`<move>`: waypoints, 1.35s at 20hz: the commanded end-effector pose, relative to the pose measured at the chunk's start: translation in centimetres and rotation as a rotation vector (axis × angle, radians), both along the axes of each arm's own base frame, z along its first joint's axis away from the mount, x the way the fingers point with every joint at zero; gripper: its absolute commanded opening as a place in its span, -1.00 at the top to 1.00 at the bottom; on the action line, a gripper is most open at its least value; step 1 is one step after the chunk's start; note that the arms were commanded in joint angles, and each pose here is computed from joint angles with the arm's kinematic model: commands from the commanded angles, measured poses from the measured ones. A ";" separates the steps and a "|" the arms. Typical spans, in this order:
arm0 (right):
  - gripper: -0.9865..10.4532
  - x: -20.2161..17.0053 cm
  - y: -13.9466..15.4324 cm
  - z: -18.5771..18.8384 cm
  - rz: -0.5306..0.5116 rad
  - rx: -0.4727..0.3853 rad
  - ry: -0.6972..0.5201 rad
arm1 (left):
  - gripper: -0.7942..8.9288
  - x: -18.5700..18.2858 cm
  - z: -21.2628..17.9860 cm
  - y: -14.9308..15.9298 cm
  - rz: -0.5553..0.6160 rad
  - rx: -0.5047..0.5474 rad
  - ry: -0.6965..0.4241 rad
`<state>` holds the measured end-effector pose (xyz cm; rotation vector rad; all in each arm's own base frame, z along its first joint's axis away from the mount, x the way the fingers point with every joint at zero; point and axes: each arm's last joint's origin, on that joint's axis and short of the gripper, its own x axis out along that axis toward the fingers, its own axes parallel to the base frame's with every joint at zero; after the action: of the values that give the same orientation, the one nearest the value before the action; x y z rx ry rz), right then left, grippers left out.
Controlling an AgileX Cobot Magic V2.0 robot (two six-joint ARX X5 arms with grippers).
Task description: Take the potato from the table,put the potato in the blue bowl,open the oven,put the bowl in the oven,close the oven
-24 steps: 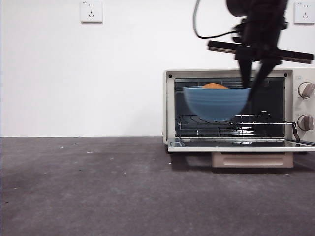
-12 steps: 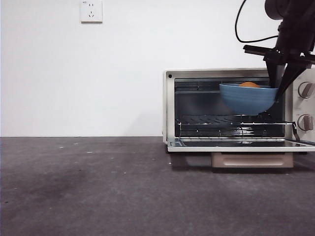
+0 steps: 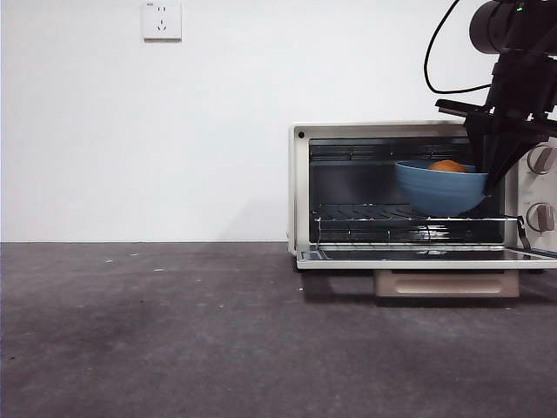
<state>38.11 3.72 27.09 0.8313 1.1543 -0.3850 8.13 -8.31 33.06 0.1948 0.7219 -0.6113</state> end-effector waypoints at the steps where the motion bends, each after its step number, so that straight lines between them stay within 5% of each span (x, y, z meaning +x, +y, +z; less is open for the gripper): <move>1: 0.85 0.4 0.0 -0.3 -0.010 0.001 -0.005 | 0.85 0.0 -0.1 0.0 -0.013 0.004 -0.009; 7: 0.78 0.7 0.1 -0.2 0.014 -0.003 -0.041 | 0.85 0.0 -0.1 0.0 -0.012 0.004 -0.008; 10: 0.43 0.7 0.1 -0.2 0.035 -0.020 -0.046 | 0.85 0.0 -0.1 0.0 -0.007 0.000 -0.004; 27: 0.45 -1.6 -0.1 4.6 0.203 -0.126 -0.183 | 0.85 -0.1 -0.3 0.0 -0.016 -0.003 0.034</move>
<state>36.79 3.56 31.03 0.6636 1.0422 -0.2401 7.99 -8.27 32.90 0.1925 0.7501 -0.6301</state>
